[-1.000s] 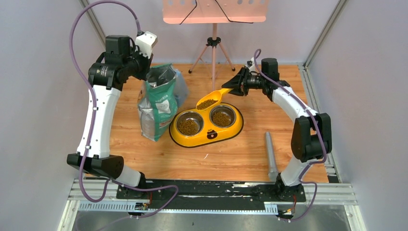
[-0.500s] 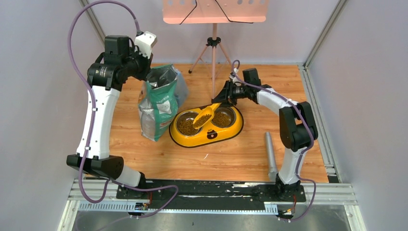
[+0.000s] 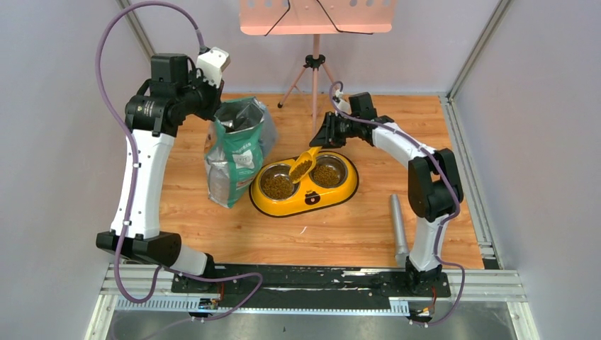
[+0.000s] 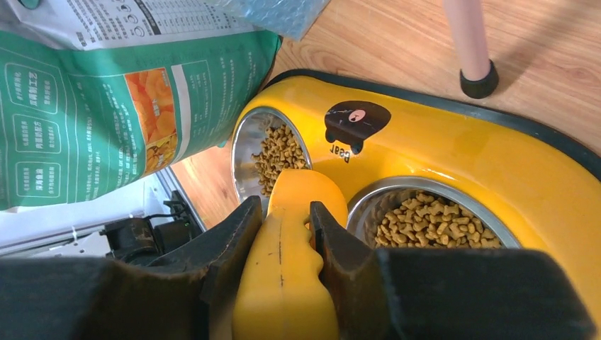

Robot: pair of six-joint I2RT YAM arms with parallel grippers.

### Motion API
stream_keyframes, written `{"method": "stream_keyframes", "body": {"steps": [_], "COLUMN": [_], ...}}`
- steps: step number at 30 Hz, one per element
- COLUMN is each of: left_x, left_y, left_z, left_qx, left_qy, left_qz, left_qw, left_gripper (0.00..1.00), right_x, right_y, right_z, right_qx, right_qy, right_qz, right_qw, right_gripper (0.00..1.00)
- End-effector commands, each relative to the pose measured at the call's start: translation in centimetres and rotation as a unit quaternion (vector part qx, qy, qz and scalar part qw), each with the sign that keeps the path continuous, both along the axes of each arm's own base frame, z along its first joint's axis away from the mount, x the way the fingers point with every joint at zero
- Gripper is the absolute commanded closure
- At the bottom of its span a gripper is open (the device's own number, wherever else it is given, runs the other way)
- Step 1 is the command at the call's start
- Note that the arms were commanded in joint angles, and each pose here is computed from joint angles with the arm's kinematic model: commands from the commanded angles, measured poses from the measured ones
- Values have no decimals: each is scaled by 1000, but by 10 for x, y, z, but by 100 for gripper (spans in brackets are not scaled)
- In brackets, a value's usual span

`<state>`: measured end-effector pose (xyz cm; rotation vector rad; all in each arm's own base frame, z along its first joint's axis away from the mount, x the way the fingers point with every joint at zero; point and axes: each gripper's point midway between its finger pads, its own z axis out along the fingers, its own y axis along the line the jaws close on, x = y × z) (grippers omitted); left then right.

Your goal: Serve the pet food

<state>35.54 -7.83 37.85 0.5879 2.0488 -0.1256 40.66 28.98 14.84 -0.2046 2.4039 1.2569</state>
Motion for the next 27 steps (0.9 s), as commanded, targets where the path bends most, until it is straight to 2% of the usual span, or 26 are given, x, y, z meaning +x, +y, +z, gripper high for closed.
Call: {"method": "stream_keyframes", "body": {"steps": [1, 13, 15, 21, 27], "left_x": [-7, -7, -7, -7, -4], "left_y": [-6, -7, -7, -7, -11], "left_z": [66, 66, 66, 67, 67], "left_qx": [-31, -33, -33, -33, -40], "left_qy": [-111, -112, -113, -114, -112], "left_qz": [-17, -18, -17, -17, -23], "left_qw": [993, 993, 993, 993, 993], "left_gripper": [100, 100, 100, 100, 100], "right_x": [4, -6, -12, -26, -26], "right_y": [8, 28, 32, 36, 27], "right_z": [23, 54, 63, 83, 104], "right_qx": [-29, -101, -121, -215, -231], "right_qy": [-75, -204, -238, -357, -391], "right_qz": [13, 38, 45, 44, 19], "right_qw": [997, 973, 963, 908, 891], "right_gripper": [100, 100, 100, 100, 100]}}
